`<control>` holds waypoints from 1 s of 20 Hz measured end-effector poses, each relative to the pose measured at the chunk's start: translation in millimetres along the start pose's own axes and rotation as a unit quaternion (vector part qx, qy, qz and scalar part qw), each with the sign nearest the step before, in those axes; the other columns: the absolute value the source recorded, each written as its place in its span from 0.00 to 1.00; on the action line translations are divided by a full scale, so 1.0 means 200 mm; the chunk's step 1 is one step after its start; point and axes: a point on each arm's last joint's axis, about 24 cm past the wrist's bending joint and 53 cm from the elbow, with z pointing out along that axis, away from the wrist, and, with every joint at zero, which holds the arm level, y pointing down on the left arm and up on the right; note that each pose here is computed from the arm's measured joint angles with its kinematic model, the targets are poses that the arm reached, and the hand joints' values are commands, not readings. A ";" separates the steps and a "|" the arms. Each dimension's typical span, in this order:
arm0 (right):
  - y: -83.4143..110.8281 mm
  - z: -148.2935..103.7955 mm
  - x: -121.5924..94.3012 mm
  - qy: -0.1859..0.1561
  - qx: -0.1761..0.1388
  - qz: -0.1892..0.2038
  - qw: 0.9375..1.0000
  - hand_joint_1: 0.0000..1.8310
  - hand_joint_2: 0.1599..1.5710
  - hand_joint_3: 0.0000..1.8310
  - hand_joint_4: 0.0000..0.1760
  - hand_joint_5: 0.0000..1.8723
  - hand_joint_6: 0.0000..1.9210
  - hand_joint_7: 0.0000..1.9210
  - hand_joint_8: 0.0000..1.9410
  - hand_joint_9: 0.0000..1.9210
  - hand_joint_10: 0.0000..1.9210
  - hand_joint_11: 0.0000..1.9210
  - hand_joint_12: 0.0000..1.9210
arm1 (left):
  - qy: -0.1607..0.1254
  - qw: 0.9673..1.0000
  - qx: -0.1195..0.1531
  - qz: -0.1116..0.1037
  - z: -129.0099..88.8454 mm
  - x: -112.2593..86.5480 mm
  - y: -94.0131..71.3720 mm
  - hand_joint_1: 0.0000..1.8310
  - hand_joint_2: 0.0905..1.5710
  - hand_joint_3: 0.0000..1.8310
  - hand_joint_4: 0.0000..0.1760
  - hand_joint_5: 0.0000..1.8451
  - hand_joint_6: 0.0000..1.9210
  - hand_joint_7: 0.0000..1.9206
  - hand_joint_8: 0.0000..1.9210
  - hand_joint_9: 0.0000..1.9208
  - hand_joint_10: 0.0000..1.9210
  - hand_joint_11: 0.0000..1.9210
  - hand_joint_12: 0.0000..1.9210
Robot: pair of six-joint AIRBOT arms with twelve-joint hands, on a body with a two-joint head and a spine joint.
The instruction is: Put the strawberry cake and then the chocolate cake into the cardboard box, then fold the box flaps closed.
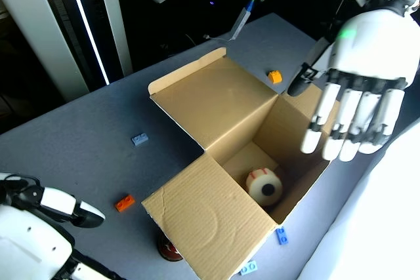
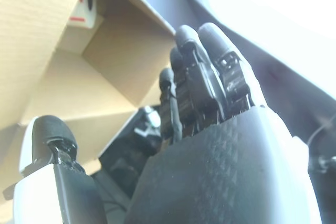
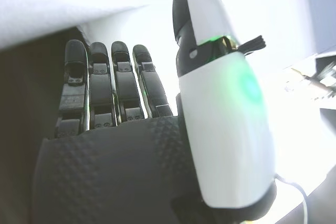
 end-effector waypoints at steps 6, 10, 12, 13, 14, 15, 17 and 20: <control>0.03 0.11 0.03 0.004 -0.007 0.016 1.000 0.62 0.62 0.00 0.00 0.02 0.00 0.06 0.00 0.06 0.00 0.00 0.14 | 0.007 0.999 -0.046 -0.023 -0.22 0.09 0.19 0.29 0.57 0.00 0.26 0.15 0.00 0.20 0.00 0.26 0.01 0.03 0.65; 0.06 0.21 0.13 0.012 -0.020 0.016 1.000 0.62 0.61 0.00 0.00 0.02 0.00 0.06 0.00 0.06 0.00 0.00 0.10 | 0.011 0.996 -0.077 -0.040 -0.38 0.17 0.31 0.29 0.58 0.00 0.28 0.17 0.01 0.20 0.00 0.26 0.00 0.03 0.64; 0.08 0.25 0.18 0.014 -0.026 0.013 0.999 0.63 0.61 0.00 0.00 0.04 0.00 0.06 0.00 0.07 0.00 0.00 0.15 | 0.014 0.994 -0.099 -0.049 -0.46 0.21 0.39 0.29 0.58 0.00 0.29 0.16 0.00 0.20 0.00 0.26 0.00 0.03 0.63; 0.09 0.27 0.19 0.013 -0.029 0.014 0.999 0.63 0.61 0.00 0.00 0.04 0.00 0.06 0.00 0.07 0.00 0.00 0.17 | 0.017 0.992 -0.109 -0.055 -0.50 0.24 0.43 0.29 0.57 0.00 0.31 0.16 0.00 0.20 0.00 0.26 0.00 0.03 0.63; 0.10 0.29 0.20 0.013 -0.032 0.012 0.999 0.62 0.60 0.00 0.00 0.03 0.00 0.06 0.00 0.07 0.00 0.00 0.20 | 0.025 0.991 -0.117 -0.060 -0.52 0.28 0.45 0.29 0.58 0.00 0.31 0.16 0.00 0.20 0.00 0.26 0.00 0.03 0.63; 0.11 0.31 0.21 0.012 -0.034 0.012 0.999 0.62 0.61 0.00 0.00 0.03 0.00 0.05 0.00 0.07 0.00 0.00 0.22 | 0.032 0.990 -0.122 -0.062 -0.55 0.32 0.47 0.29 0.58 0.00 0.30 0.16 0.00 0.20 0.00 0.26 0.00 0.03 0.63; 0.11 0.35 0.23 0.011 -0.037 0.003 0.999 0.63 0.60 0.00 0.00 0.03 0.00 0.05 0.00 0.06 0.00 0.00 0.20 | 0.047 0.988 -0.127 -0.071 -0.59 0.39 0.48 0.30 0.58 0.00 0.29 0.16 0.00 0.20 0.00 0.26 0.00 0.03 0.64; 0.15 0.37 0.29 0.016 -0.050 -0.020 0.998 0.62 0.61 0.00 0.00 0.02 0.00 0.05 0.00 0.07 0.00 0.00 0.23 | 0.067 0.988 -0.117 -0.077 -0.59 0.50 0.42 0.29 0.58 0.00 0.30 0.16 0.00 0.20 0.00 0.26 0.00 0.03 0.64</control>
